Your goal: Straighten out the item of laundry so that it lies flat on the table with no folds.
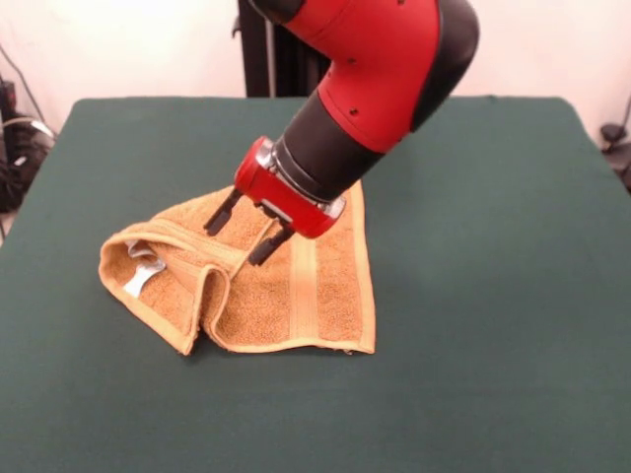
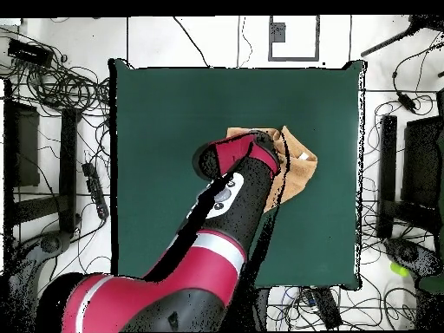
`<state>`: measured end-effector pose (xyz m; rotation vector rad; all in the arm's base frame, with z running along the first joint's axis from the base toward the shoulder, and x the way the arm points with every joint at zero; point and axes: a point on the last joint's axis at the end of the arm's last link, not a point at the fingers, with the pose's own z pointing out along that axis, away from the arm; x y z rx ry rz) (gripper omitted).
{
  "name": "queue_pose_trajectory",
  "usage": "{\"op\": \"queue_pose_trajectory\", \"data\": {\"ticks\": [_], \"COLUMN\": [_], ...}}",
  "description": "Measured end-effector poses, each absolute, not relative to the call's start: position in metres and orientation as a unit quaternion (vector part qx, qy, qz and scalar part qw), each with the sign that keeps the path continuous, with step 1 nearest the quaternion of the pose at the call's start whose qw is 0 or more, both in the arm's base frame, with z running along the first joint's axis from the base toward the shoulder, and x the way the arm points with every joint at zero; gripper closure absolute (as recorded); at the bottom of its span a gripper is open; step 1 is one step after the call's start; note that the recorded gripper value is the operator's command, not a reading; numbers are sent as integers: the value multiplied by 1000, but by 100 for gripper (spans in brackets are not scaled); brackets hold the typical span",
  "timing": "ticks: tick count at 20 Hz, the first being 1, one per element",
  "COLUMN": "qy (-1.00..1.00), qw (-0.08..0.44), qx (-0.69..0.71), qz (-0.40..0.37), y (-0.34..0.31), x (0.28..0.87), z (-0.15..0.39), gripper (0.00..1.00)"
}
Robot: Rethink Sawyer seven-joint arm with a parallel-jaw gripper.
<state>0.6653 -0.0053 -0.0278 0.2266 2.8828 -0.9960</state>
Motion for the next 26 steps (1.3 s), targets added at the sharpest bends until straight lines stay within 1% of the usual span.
{"op": "queue_pose_trajectory", "data": {"ticks": [7, 26], "qy": [941, 933], "qw": [18, 19], "qx": [63, 43], "qz": [-332, -356], "y": [-7, -2], "x": [646, 647], "z": [-59, -61], "gripper": [0, 0]}}
